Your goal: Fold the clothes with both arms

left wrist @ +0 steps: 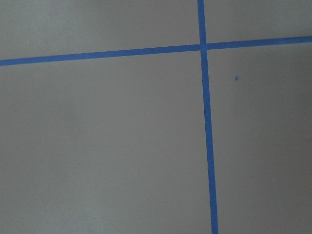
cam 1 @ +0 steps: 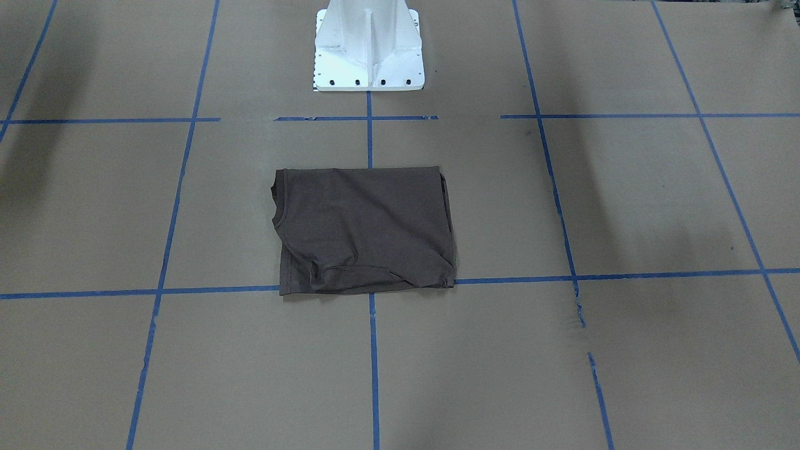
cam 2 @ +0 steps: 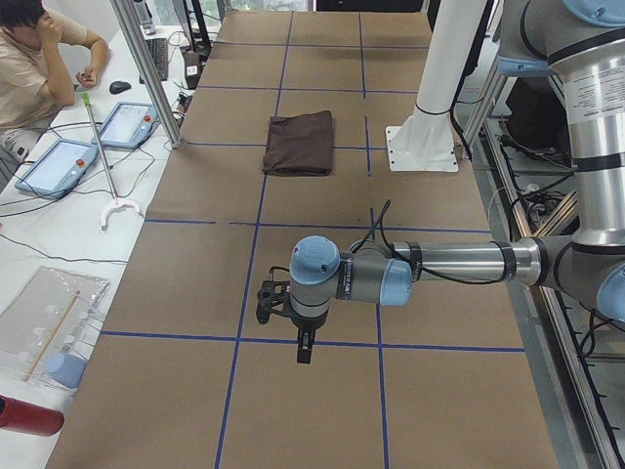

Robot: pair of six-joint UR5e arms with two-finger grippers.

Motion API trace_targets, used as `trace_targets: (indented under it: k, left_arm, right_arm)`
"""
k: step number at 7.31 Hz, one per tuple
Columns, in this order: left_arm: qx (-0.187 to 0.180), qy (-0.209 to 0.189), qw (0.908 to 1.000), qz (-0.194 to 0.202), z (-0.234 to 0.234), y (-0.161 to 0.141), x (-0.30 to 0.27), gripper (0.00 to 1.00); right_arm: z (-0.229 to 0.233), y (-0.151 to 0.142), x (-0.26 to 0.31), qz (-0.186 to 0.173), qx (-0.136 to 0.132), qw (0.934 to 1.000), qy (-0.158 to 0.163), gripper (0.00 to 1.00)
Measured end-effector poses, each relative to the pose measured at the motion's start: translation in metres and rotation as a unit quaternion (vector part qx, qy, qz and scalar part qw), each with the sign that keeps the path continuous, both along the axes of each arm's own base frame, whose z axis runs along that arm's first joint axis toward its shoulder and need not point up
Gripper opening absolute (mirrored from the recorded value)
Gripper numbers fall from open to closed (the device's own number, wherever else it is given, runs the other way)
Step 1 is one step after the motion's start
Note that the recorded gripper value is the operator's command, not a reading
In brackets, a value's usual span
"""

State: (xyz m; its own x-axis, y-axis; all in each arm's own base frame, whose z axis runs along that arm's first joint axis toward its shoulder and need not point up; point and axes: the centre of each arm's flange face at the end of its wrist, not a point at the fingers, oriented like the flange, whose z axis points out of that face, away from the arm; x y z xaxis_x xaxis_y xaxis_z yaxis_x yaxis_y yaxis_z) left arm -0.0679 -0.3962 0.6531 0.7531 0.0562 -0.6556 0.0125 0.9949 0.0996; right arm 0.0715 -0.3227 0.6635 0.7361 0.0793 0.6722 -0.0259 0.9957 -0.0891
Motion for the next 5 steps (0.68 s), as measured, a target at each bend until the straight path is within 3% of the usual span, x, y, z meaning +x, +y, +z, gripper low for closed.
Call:
trace_targets:
  k: [5]
  left_arm:
    - [0.001,0.0,1.0,0.0,0.0002,-0.0001,0.0,1.0]
  right_arm:
    - [0.0021,0.0011,-0.0001,0.0,-0.003,1.0,0.001,1.0]
